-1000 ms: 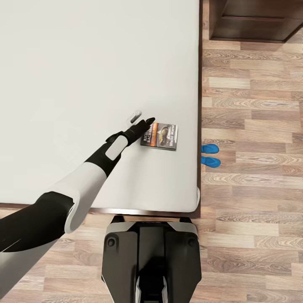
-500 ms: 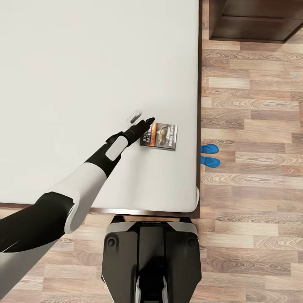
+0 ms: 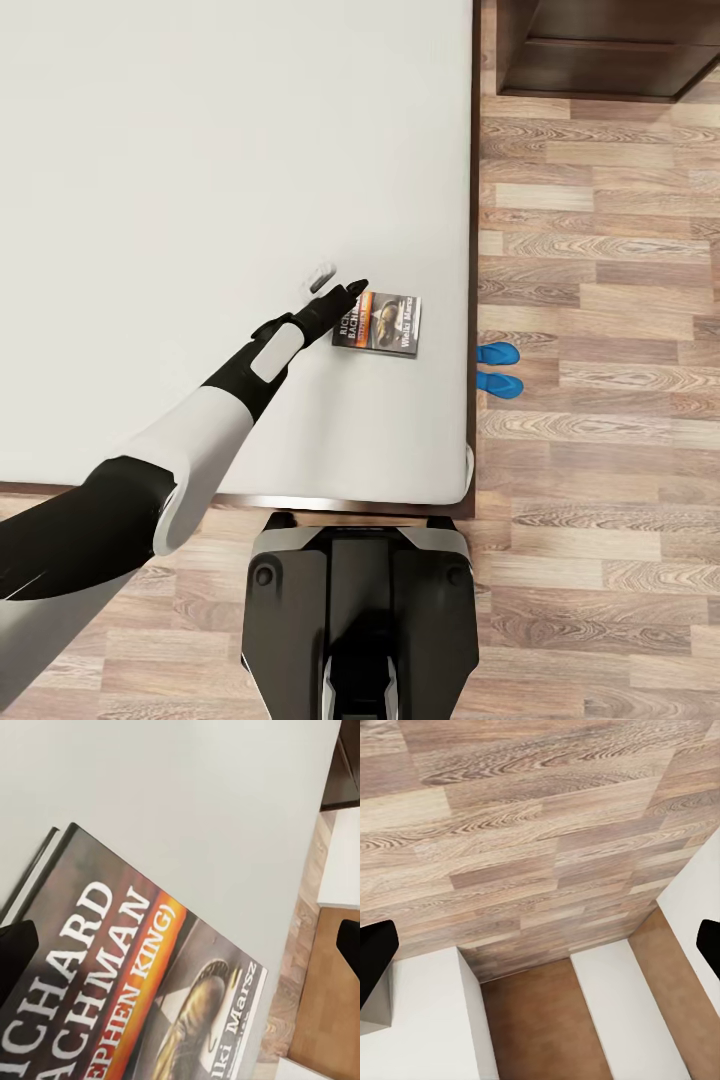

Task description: In the bedroom, move the book from the bed onto either nightstand, and place the two sandals side by side next to the bed.

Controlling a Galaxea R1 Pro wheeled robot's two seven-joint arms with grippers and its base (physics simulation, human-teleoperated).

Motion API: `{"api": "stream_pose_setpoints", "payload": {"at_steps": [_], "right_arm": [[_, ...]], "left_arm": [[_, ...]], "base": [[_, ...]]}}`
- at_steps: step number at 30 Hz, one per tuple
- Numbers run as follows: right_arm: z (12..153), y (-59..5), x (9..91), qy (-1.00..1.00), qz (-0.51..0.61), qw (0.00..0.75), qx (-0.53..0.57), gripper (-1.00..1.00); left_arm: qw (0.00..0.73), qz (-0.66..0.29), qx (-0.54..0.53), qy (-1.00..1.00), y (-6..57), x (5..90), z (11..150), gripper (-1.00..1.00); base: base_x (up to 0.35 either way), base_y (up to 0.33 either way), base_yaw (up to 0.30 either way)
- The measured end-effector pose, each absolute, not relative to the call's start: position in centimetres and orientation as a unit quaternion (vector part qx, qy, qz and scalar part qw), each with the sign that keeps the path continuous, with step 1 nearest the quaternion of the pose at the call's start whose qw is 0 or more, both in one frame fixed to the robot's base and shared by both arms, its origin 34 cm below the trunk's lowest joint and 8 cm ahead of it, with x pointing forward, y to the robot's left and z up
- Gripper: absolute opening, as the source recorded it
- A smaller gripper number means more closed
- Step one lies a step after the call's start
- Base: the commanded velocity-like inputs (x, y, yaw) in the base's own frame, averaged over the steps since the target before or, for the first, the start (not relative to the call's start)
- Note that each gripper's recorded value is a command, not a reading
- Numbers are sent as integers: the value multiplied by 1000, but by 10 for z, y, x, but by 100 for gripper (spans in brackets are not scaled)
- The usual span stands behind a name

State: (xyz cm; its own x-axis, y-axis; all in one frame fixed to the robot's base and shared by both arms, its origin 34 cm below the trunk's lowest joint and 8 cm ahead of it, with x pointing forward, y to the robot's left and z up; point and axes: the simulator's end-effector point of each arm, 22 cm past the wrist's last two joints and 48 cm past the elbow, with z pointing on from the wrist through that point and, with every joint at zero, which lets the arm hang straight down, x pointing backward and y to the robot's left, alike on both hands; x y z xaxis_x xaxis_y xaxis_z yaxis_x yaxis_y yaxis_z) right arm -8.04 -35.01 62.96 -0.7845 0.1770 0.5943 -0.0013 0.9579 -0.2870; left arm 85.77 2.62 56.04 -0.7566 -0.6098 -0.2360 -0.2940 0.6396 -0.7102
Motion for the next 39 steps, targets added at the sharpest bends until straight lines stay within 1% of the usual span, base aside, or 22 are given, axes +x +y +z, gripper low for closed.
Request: {"api": "stream_pose_setpoints", "payload": {"at_steps": [31, 39], "right_arm": [[630, -350, -80, -935, 137, 325, -47, 100], [630, -351, -80, -935, 138, 325, -47, 100]], "left_arm": [[249, -345, -250, 870, 22, 867, 573, 100], [256, -350, -234, 870, 13, 867, 581, 100]], "base": [[0, 0, 0], [0, 0, 0]]}}
